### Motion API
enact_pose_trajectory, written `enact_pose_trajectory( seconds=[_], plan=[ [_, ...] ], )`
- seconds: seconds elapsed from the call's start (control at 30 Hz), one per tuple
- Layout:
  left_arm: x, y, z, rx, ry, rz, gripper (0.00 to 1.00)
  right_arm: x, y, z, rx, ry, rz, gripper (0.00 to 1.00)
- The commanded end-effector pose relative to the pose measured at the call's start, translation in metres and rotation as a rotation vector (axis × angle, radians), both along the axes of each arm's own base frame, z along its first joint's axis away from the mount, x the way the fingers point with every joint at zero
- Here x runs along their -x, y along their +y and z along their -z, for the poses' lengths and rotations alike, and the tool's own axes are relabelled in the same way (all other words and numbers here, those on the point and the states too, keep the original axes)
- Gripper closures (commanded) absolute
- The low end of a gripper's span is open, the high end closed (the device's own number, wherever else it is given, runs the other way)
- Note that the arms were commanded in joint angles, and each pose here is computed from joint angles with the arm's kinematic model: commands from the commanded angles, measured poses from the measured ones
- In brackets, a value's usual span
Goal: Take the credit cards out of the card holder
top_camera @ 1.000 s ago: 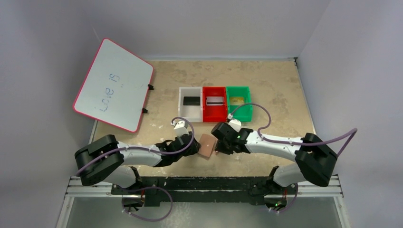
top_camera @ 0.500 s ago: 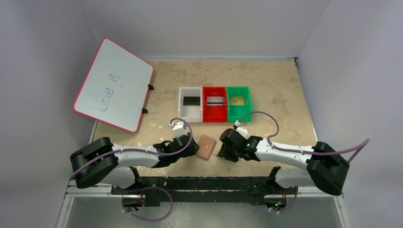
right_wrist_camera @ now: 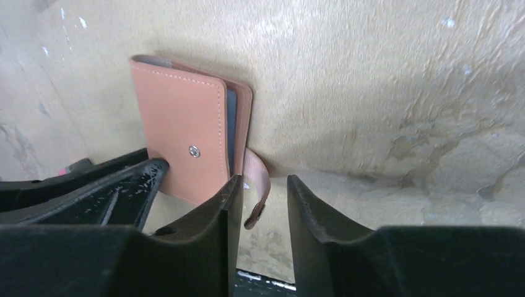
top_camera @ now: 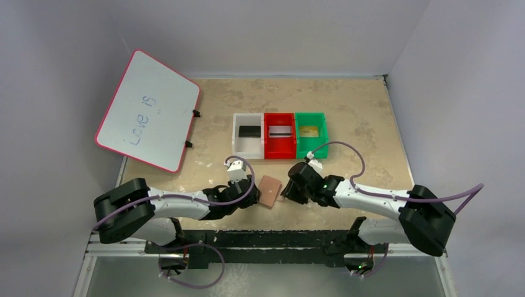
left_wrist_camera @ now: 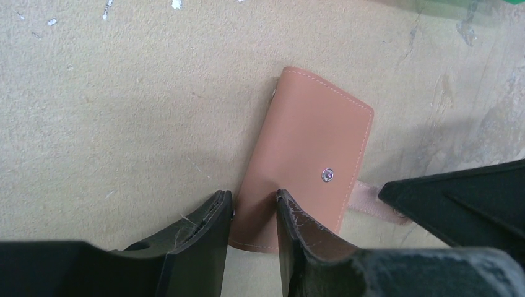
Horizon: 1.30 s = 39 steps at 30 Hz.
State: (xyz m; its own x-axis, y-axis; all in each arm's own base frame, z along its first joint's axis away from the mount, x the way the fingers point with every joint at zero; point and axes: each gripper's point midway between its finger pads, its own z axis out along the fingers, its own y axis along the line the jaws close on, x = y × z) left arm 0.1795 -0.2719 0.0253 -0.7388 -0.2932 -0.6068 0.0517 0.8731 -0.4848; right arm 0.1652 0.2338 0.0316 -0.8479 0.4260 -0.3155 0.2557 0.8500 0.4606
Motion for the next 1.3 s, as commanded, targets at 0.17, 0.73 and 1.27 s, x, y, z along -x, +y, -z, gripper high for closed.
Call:
enact_pose_trajectory(
  seconds=[0.17,0.73,1.27],
  plan=[
    [0.004,0.003,0.008,-0.1,0.008,0.006,0.67,0.0,-0.003,-0.007,-0.066,-0.041,-0.008,0.76],
    [0.005,0.0,0.002,-0.088,-0.007,0.004,0.66,-0.01,0.002,-0.012,-0.092,-0.084,-0.019,0.86],
    [-0.01,0.051,-0.053,-0.03,-0.156,-0.197,0.51,-0.019,0.015,-0.073,-0.182,-0.242,-0.123,1.0]
  ],
)
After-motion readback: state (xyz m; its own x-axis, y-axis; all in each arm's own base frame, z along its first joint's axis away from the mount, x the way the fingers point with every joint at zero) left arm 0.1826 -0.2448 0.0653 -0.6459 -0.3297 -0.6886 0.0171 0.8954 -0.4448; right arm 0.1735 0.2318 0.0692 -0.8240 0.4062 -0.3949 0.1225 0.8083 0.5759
